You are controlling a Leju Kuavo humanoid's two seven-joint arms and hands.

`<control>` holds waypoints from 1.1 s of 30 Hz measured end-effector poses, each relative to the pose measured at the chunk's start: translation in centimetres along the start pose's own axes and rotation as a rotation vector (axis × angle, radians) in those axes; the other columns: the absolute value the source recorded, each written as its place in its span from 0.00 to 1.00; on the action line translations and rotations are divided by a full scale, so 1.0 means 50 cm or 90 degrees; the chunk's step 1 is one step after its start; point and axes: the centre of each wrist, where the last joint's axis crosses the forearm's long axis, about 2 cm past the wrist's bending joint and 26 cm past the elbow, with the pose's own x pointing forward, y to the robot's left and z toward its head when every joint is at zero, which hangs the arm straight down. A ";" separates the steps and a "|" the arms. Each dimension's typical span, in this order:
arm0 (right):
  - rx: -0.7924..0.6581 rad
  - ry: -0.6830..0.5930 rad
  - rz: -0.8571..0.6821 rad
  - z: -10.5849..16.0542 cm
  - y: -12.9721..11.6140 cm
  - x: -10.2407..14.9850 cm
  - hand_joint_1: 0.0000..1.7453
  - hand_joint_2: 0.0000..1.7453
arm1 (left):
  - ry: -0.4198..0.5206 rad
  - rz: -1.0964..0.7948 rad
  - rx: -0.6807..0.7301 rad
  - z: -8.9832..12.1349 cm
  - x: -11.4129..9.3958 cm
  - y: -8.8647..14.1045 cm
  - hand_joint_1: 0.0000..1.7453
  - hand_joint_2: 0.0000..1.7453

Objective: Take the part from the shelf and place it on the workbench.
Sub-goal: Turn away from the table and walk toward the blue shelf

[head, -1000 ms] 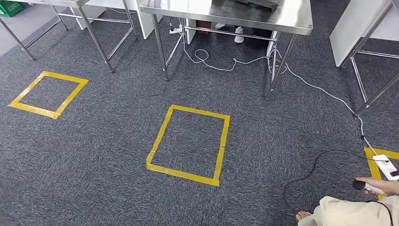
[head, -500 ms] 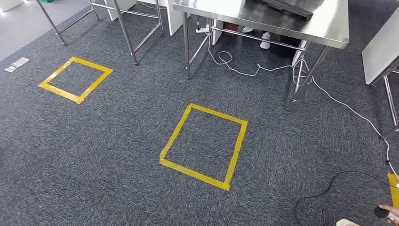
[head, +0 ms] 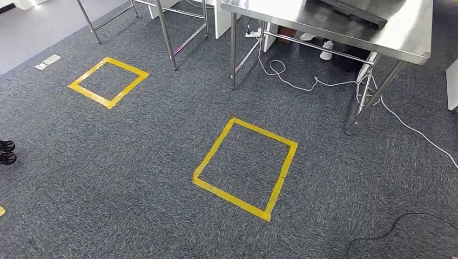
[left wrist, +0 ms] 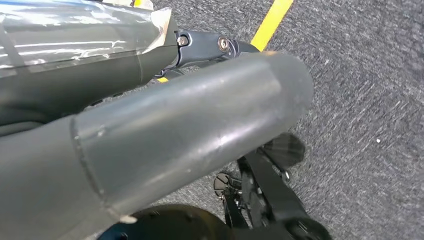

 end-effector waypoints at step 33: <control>-0.009 0.021 -0.018 0.003 0.005 0.001 0.00 0.00 | -0.001 -0.013 -0.011 0.000 0.003 -0.012 0.00 0.00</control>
